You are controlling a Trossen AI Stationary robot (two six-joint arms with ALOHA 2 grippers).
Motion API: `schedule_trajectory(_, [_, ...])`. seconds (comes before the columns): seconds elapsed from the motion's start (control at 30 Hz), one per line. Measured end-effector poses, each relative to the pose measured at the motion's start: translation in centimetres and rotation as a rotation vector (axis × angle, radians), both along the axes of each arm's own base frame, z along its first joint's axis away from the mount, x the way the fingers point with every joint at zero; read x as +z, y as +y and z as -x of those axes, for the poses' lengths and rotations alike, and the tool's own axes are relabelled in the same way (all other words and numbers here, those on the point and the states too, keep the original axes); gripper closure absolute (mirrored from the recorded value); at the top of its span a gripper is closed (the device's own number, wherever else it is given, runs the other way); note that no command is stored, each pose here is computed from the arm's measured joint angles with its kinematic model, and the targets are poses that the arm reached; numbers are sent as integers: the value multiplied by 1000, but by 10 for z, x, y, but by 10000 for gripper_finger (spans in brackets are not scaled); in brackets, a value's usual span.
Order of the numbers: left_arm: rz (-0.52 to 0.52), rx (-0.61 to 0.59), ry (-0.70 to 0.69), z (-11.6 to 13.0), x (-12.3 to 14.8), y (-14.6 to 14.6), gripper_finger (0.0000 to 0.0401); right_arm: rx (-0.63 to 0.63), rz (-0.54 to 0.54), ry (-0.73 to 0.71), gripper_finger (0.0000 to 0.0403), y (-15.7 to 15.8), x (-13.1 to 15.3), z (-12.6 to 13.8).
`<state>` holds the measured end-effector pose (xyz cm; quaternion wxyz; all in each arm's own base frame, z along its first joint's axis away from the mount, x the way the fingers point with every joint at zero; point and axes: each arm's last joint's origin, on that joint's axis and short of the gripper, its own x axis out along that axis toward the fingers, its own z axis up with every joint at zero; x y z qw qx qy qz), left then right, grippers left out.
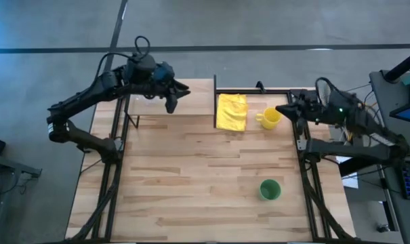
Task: Stack small to large cups/mugs on shelf
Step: Put the yellow mug on the shelf
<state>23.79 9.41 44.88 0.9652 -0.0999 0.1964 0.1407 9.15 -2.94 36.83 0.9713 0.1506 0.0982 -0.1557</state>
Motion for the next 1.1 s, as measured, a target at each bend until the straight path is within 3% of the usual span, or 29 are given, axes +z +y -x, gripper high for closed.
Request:
schedule_trajectory(0.27, [8, -17, 25, -15, -9, 2, 322, 6, -68, 334, 394, -6, 32, -17])
schedule_trajectory(0.47, [4, -19, 13, -14, -7, 2, 322, 57, -72, 590, 388, -13, 37, -37])
schedule_trajectory(0.63, [-9, -21, -13, -10, -2, 0, 322, 91, -93, 755, 364, -20, 28, -59])
schedule_trajectory(0.77, [-14, -22, -21, -6, 0, -2, 322, 46, -116, 949, 343, -26, 13, -70])
schedule_trajectory(0.9, [-19, -22, -33, -2, 3, -3, 322, 22, -196, 1123, 329, -29, -2, -78])
schedule_trajectory(1.1, [-24, -23, -47, 3, 7, -5, 322, 55, -192, 1191, 328, -36, -24, -97])
